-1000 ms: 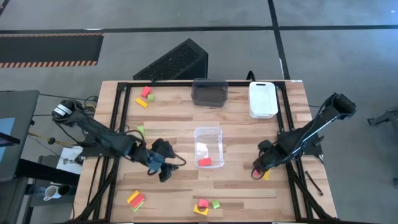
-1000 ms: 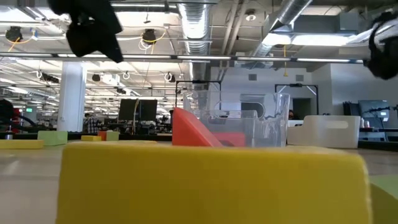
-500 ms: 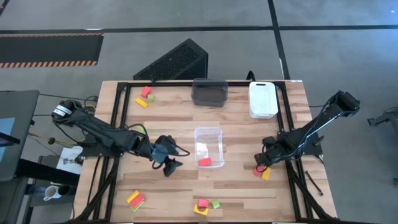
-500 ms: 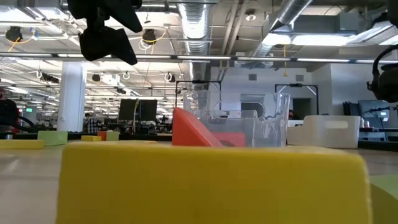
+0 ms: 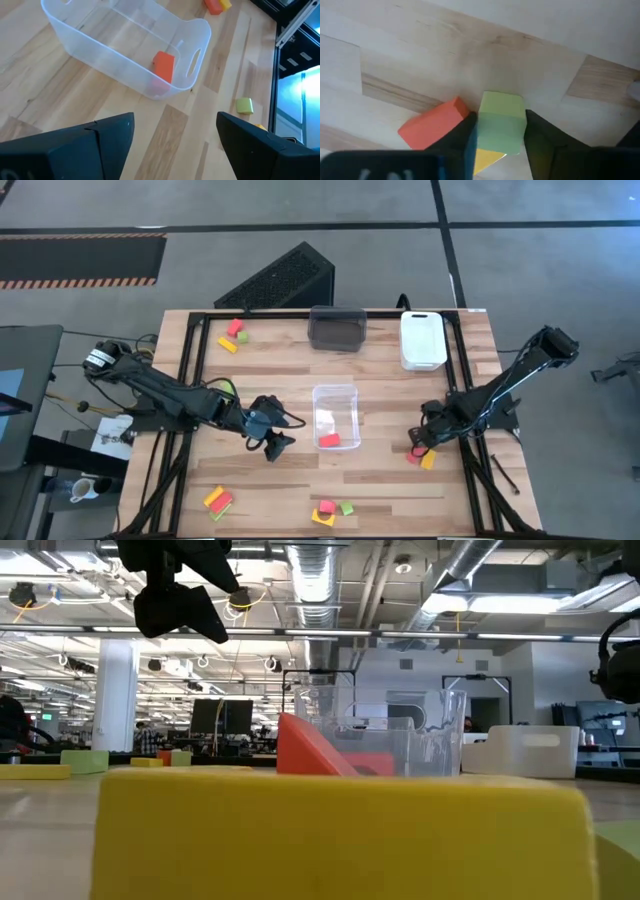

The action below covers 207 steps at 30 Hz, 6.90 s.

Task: Sort & place blocks by color
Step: Put the green block into the white bin, then put the yellow block into the black bin

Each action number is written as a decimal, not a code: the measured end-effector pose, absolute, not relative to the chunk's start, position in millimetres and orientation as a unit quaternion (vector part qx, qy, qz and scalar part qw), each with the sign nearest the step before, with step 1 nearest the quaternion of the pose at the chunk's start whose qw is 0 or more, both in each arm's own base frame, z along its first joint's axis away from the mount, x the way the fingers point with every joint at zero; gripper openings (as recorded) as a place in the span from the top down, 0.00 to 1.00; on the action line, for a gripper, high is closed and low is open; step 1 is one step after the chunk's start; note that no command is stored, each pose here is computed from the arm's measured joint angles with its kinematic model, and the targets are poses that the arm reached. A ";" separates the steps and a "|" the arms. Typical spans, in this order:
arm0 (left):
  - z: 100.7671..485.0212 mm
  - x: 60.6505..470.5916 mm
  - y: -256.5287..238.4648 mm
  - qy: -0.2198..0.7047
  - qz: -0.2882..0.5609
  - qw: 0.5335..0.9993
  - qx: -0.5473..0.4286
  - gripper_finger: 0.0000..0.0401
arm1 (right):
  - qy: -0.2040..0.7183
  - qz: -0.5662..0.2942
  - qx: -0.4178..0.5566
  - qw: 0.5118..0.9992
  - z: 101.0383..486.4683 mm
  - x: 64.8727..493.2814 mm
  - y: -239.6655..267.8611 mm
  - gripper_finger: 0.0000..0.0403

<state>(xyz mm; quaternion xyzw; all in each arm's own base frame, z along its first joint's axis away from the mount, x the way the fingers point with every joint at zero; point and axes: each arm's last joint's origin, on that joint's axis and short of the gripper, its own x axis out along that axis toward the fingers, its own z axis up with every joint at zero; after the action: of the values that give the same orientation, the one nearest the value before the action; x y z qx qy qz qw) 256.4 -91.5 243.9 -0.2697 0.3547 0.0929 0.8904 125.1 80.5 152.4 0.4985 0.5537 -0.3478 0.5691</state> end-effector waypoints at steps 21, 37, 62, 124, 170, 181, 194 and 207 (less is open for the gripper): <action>249.7 261.9 -87.8 0.332 0.058 0.914 -0.226 0.34 | 0.421 -0.375 0.468 0.681 247.9 134.1 41.4 0.68; 289.9 256.2 15.6 0.191 0.225 0.929 -0.225 0.34 | 0.348 -0.489 0.343 0.723 277.1 117.5 -70.0 0.67; 272.6 195.3 70.0 0.377 0.371 0.832 -0.170 0.34 | 0.447 -0.508 0.365 0.639 215.6 130.5 -179.2 0.52; 172.4 148.6 107.4 0.605 0.436 0.523 -0.414 0.34 | 0.324 -0.227 0.301 0.868 270.7 212.4 -17.1 0.37; 134.1 169.9 -3.7 0.730 0.167 0.625 -0.219 0.34 | 0.310 -0.227 0.293 0.875 273.0 214.0 -23.1 0.37; 130.0 173.6 -3.8 0.751 0.143 0.614 -0.197 0.52 | 0.311 -0.227 0.293 0.875 272.9 213.8 -22.8 0.37; 153.5 187.2 -2.7 0.714 0.082 0.659 -0.220 0.87 | 0.312 -0.227 0.293 0.875 272.8 213.8 -22.8 0.37; 237.6 254.4 6.1 0.530 0.028 0.832 -0.160 0.80 | 0.317 -0.214 0.325 0.865 272.3 213.7 -21.0 0.37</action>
<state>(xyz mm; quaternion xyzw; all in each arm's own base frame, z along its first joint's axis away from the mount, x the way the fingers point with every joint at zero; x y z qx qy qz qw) 254.4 6.1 237.6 -0.1604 0.5300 0.0276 0.8323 213.7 -21.0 272.3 0.3249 0.3170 -0.2135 0.8651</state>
